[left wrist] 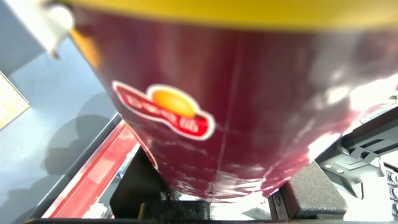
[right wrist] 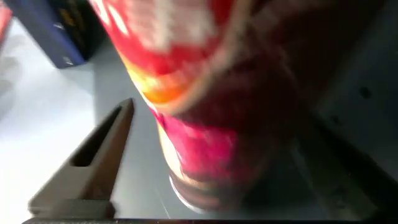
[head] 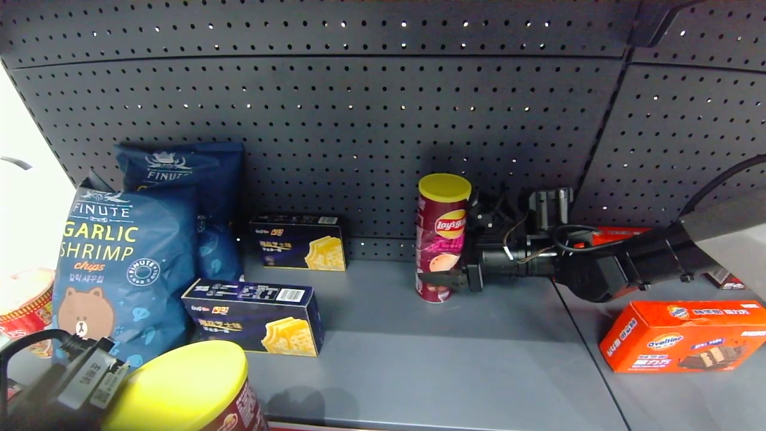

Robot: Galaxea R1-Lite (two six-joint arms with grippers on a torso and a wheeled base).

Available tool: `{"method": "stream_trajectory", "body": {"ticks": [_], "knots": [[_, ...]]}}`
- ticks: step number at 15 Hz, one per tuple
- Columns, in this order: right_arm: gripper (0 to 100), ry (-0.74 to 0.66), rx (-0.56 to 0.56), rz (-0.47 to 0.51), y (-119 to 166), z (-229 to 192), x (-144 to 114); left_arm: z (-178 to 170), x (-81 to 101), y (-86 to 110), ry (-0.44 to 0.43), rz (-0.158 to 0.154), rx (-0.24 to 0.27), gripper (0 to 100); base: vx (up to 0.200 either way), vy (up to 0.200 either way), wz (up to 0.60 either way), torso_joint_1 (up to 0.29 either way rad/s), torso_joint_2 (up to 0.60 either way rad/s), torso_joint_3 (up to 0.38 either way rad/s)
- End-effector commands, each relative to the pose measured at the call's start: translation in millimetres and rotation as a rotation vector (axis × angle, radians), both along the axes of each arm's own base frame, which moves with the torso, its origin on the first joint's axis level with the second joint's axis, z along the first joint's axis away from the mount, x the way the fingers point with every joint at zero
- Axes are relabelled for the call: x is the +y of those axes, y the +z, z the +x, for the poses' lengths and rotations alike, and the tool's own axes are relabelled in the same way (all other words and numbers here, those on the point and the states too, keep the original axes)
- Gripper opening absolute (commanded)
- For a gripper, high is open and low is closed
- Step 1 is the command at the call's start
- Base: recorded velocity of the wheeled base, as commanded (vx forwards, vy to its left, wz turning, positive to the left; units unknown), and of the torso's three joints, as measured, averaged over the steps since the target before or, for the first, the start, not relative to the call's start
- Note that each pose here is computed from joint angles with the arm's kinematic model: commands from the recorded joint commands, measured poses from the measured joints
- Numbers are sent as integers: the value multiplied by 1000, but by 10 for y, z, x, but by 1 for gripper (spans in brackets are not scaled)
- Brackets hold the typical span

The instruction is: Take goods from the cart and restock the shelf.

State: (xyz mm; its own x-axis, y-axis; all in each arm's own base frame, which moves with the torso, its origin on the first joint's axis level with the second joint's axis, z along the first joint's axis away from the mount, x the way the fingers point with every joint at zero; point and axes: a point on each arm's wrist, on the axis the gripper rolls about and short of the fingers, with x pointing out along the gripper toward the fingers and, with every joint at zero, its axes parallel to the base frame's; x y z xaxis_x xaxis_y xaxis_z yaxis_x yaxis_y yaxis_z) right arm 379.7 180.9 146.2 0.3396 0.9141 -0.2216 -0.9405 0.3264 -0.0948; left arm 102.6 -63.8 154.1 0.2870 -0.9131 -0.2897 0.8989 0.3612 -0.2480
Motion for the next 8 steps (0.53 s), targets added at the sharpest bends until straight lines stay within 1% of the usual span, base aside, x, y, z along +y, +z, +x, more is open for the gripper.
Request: {"method": "stream_trajectory", "body": {"ticks": [1,5,8], "knots": [[0,14,4,3,-45,47,28,-10,4,3,0,-2,-3,0,0,0,0,0,0,0],[0,-15,-18,2,68,-9,19,-83,39,-69,1,3,8,0,0,0,0,0,0,0],[0,-46,-28,-4,200,-203,26,-93,43,-66,1,2,4,0,0,0,0,0,0,0]]}}
